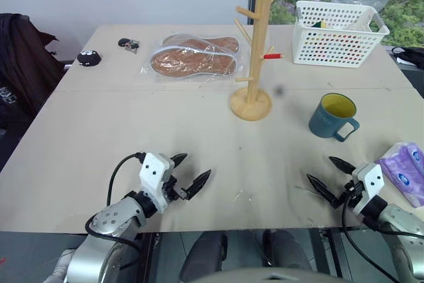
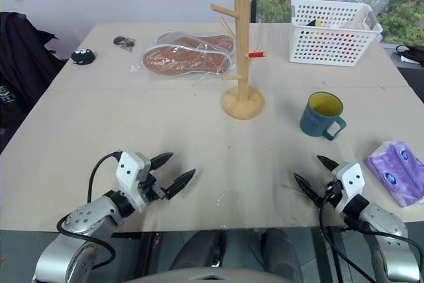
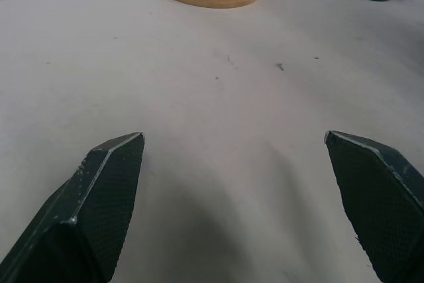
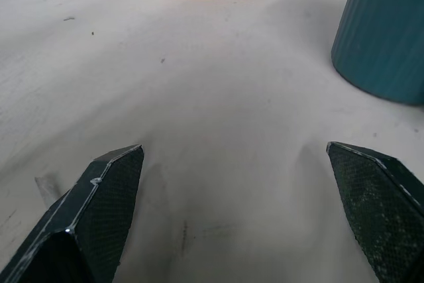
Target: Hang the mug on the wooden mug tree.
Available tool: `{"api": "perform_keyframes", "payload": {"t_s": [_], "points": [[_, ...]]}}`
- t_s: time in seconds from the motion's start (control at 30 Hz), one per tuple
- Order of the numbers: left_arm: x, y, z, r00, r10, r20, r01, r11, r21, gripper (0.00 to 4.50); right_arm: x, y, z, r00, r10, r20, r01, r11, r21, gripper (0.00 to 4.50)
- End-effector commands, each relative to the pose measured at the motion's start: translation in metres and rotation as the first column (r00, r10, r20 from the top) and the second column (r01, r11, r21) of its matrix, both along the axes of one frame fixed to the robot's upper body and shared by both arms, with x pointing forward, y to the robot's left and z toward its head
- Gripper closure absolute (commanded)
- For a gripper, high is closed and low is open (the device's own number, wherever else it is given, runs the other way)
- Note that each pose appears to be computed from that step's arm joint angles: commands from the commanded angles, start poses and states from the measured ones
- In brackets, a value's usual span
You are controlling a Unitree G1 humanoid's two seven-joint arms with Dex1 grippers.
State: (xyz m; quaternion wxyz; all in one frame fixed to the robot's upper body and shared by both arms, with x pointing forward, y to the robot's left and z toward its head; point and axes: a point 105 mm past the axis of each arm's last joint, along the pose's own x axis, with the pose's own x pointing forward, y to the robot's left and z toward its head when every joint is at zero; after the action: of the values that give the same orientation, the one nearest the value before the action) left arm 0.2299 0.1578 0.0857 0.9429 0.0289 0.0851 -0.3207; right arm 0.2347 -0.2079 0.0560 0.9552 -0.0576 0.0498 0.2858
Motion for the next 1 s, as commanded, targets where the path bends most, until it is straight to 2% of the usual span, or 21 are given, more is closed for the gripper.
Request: {"api": "perform_keyframes", "payload": {"t_s": [0.03, 0.2, 0.27, 0.37, 0.53, 0.63, 0.8, 1.0], "points": [[0.002, -0.003, 0.011, 0.999, -0.031, 0.042, 0.031, 1.000, -0.005, 0.00, 0.002, -0.002, 0.010, 0.998, -0.047, 0.051, 0.047, 0.999, -0.001, 0.03], [0.006, -0.017, 0.030, 0.984, -0.156, 0.090, 0.156, 0.988, 0.002, 0.00, 0.010, -0.007, 0.015, 0.980, -0.161, 0.116, 0.170, 0.983, -0.075, 0.03], [0.009, -0.027, 0.042, 0.961, -0.252, 0.114, 0.251, 0.968, 0.026, 0.00, 0.018, -0.014, 0.023, 0.945, -0.299, 0.134, 0.305, 0.952, -0.028, 0.03], [0.011, -0.033, 0.049, 0.936, -0.332, 0.117, 0.327, 0.943, 0.062, 0.00, 0.021, -0.015, 0.030, 0.915, -0.371, 0.160, 0.375, 0.927, 0.003, 0.03], [0.012, -0.053, 0.079, 0.816, -0.563, 0.135, 0.558, 0.826, 0.073, 0.00, 0.024, -0.027, 0.045, 0.764, -0.618, 0.188, 0.617, 0.784, 0.070, 0.03], [0.011, -0.059, 0.090, 0.765, -0.631, 0.129, 0.628, 0.775, 0.071, 0.00, 0.024, -0.034, 0.052, 0.694, -0.684, 0.227, 0.690, 0.721, 0.060, 0.03], [0.014, -0.067, 0.098, 0.726, -0.674, 0.138, 0.668, 0.738, 0.093, 0.00, 0.026, -0.039, 0.052, 0.625, -0.747, 0.227, 0.755, 0.652, 0.065, 0.03], [0.012, -0.075, 0.103, 0.713, -0.686, 0.148, 0.681, 0.727, 0.091, 0.00, 0.037, -0.041, 0.052, 0.595, -0.771, 0.225, 0.779, 0.623, 0.073, 0.03]]}}
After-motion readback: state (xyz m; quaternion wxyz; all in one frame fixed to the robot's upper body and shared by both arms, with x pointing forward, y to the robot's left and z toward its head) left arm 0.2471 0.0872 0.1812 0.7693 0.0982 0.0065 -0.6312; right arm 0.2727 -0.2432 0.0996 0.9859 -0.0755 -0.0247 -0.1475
